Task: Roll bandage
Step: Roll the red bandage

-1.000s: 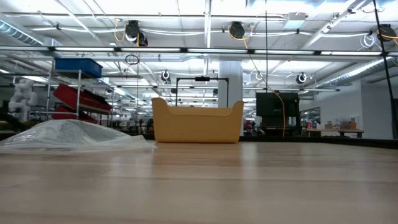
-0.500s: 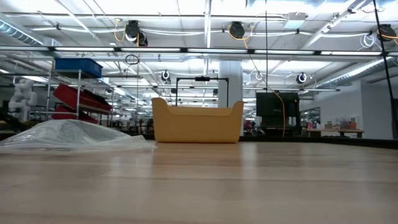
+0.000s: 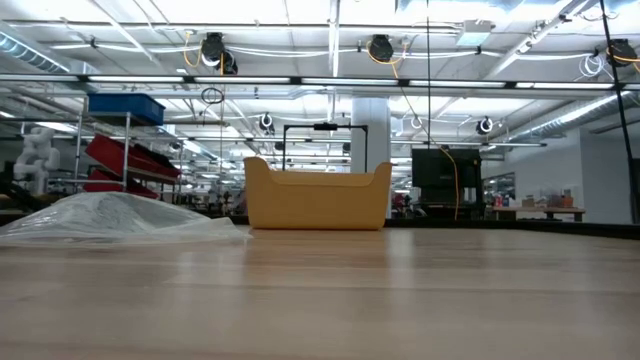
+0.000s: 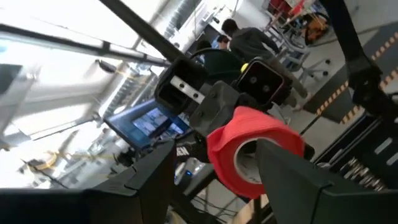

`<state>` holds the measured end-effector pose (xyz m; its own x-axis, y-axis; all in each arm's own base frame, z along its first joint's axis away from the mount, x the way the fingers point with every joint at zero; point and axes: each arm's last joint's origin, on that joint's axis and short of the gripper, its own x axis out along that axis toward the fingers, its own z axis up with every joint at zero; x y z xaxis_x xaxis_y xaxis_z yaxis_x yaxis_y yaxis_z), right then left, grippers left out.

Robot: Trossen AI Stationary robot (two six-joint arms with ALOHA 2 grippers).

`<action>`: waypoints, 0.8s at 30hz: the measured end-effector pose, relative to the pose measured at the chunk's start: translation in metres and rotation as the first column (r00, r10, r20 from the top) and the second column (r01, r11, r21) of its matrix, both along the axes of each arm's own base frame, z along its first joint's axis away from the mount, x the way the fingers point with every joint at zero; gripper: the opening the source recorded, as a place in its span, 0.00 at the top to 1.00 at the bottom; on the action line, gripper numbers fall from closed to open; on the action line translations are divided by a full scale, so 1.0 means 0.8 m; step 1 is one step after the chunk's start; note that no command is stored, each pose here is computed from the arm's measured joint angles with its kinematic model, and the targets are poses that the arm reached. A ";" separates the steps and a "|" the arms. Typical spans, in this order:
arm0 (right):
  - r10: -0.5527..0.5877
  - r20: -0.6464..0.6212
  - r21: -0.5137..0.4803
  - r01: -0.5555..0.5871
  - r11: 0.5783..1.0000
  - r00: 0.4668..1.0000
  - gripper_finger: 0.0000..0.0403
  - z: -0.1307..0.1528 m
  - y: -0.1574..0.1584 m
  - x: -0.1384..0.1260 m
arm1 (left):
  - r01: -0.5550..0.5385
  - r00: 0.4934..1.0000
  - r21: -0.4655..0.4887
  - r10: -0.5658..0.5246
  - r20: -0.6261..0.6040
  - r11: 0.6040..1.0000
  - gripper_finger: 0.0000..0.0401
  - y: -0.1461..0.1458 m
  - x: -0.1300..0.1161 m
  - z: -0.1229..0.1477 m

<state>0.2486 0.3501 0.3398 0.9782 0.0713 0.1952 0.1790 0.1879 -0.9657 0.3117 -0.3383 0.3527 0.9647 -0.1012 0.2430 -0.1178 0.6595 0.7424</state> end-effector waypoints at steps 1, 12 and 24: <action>0.000 0.000 0.000 0.000 1.000 1.000 0.92 0.000 0.000 0.000 | 0.002 1.000 -0.021 -0.002 -0.002 1.000 0.44 0.001 0.001 0.000; -0.006 -0.002 -0.008 0.006 1.000 1.000 0.92 0.000 0.000 0.000 | 0.008 0.999 -0.167 -0.013 -0.035 0.986 0.44 0.013 0.016 -0.004; -0.007 -0.001 -0.008 0.007 1.000 1.000 0.92 0.000 -0.001 0.002 | 0.080 0.996 -0.219 -0.087 -0.026 0.972 0.44 0.014 0.019 -0.004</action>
